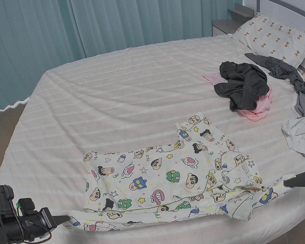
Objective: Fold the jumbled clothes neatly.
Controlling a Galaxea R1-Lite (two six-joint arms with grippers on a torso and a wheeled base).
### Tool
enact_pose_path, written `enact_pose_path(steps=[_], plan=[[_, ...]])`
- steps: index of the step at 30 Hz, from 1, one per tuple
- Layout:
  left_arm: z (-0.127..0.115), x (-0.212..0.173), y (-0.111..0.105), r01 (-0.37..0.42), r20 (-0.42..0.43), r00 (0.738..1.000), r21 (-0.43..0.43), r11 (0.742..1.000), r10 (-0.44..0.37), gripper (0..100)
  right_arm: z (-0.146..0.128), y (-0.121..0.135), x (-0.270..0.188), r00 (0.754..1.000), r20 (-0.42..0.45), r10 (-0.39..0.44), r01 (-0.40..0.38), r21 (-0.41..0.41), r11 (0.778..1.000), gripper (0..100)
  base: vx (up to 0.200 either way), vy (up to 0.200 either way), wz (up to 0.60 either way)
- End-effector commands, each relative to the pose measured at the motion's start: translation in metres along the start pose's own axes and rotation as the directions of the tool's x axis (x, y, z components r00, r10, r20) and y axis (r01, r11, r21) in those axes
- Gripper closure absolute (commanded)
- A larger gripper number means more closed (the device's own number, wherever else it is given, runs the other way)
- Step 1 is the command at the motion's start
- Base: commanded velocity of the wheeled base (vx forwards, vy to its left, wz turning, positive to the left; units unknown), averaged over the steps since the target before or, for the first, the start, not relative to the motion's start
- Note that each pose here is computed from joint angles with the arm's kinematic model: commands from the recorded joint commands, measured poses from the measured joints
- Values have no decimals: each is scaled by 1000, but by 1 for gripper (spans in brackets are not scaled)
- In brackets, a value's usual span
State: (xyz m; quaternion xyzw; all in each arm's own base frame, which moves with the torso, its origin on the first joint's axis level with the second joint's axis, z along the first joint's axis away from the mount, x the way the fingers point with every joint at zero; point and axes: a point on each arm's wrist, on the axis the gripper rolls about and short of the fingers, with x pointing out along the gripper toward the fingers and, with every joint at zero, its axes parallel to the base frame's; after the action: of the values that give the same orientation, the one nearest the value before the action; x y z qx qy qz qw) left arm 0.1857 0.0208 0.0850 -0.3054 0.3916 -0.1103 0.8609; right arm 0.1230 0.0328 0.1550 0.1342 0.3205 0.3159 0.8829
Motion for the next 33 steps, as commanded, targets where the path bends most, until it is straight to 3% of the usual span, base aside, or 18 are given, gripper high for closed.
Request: enact_pose_path(steps=[1,18,33], plan=[[13,23,5,-6,-47,999,-13,1000,5,100,12,-19,26,997,-70,-30,33,38,999,100,0,0,0],[39,67,16,-16,-100,995,-24,1000,14,100,37,-65,78,991,-113,-75,79,30,996,100,0,0,0],[53,123,22,-72,-146,987,-12,997,70,100,46,-97,122,997,-1,-72,72,-43,996,100,0,0,0]])
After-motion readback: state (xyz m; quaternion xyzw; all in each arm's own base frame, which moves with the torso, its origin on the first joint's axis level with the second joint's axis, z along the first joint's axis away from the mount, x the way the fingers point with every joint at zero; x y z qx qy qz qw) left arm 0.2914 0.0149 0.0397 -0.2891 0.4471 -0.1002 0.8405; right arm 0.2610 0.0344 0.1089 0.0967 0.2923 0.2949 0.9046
